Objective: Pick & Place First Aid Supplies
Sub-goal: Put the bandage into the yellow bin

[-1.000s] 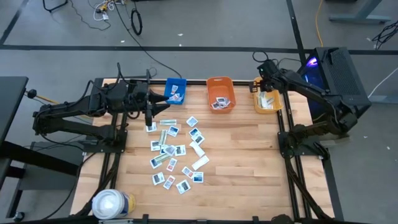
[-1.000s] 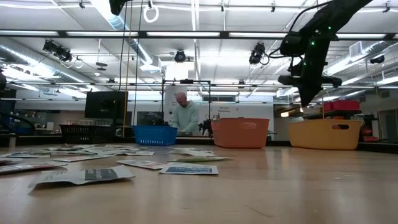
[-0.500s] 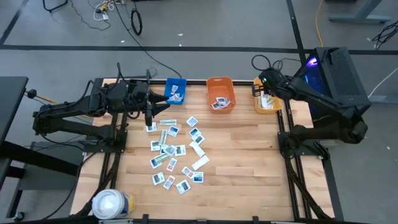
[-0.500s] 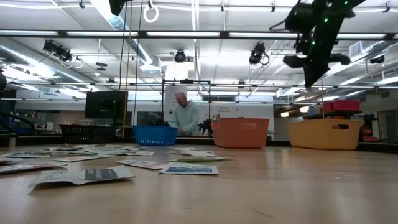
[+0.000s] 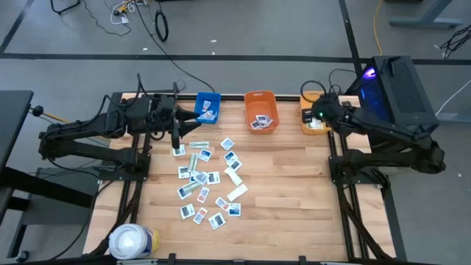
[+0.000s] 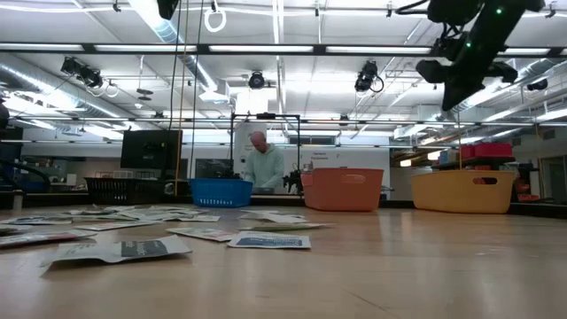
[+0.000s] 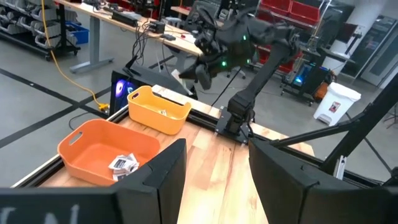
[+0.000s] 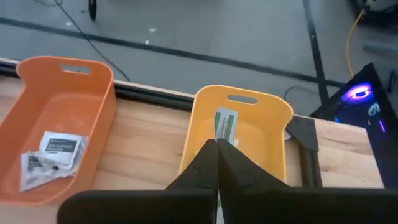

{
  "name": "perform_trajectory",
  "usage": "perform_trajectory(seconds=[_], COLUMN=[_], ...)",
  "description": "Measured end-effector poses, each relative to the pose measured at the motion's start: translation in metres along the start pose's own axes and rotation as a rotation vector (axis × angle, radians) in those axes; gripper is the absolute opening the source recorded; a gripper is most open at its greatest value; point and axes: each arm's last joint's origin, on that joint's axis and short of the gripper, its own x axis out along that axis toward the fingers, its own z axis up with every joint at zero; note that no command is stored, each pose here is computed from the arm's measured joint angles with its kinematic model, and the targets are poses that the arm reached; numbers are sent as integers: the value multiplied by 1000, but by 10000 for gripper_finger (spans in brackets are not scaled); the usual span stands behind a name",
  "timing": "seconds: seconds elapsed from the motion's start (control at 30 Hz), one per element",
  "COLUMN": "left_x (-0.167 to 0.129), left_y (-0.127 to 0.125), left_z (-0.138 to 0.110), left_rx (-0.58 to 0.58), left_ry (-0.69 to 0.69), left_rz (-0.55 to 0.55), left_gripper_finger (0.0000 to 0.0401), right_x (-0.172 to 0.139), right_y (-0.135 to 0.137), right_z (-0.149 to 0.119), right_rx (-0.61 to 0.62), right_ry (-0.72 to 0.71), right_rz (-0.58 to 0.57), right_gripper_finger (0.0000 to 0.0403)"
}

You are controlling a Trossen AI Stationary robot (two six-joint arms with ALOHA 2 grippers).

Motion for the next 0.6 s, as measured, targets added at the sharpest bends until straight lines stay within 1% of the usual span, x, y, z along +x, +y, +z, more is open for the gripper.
perform_trajectory(seconds=[0.13,0.3,0.47,0.6], left_x=[0,0,0,0], left_y=[0,0,0,0], left_z=[0,0,1,1], left_rx=[1,2,2,-2], left_ry=[-2,-2,-8,-9], left_rz=[-1,-1,-3,-3], left_gripper_finger=[179,179,179,179], right_x=[5,23,43,55], right_y=[-3,-5,-9,-11], right_z=[-14,-29,-33,-29], right_rx=[-1,24,55,72], right_ry=[-74,-105,-129,-136], right_rz=[-49,-119,-178,-214], right_gripper_finger=[0,0,0,0])
